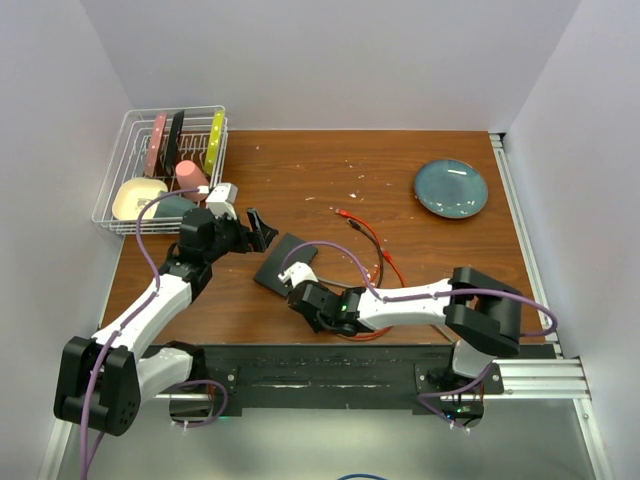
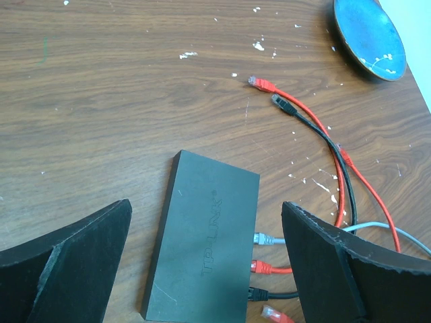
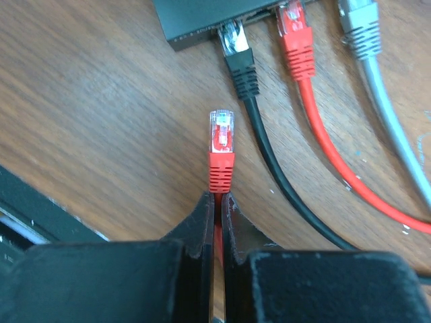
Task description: Insert the plug into the switch port
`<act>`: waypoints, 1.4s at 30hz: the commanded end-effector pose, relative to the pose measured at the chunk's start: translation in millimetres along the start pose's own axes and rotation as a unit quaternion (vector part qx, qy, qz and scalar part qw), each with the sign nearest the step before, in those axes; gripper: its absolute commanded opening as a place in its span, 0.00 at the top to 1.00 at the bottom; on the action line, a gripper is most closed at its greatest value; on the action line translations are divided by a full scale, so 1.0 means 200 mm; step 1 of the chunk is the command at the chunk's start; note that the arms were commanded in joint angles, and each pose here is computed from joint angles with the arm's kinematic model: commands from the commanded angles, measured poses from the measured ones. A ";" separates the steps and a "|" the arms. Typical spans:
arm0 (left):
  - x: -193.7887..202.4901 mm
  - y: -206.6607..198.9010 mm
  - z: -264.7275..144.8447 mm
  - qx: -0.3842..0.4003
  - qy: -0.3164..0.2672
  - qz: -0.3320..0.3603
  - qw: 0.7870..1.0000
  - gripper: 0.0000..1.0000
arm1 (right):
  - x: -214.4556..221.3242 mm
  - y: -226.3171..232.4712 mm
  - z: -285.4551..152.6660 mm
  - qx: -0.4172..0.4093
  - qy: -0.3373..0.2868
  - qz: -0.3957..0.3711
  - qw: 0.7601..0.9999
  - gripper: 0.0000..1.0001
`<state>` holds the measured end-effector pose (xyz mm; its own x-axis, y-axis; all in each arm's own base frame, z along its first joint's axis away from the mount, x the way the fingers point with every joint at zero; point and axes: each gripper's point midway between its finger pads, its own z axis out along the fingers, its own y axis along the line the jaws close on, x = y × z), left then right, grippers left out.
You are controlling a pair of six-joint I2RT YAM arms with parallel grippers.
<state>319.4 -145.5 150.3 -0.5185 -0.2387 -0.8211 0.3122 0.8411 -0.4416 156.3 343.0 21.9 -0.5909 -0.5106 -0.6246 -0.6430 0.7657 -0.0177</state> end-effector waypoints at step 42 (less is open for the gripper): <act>0.17 0.15 0.23 -0.004 0.041 -0.005 0.999 0.01 | -0.38 -0.69 0.21 0.073 -0.016 0.024 0.997 1.00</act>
<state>336.0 -145.0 83.2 -0.6315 -0.2012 -0.7489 0.2505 0.8611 -0.4425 297.1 272.2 22.4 -0.6354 -0.4877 -0.5987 -0.5253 0.8413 -0.1278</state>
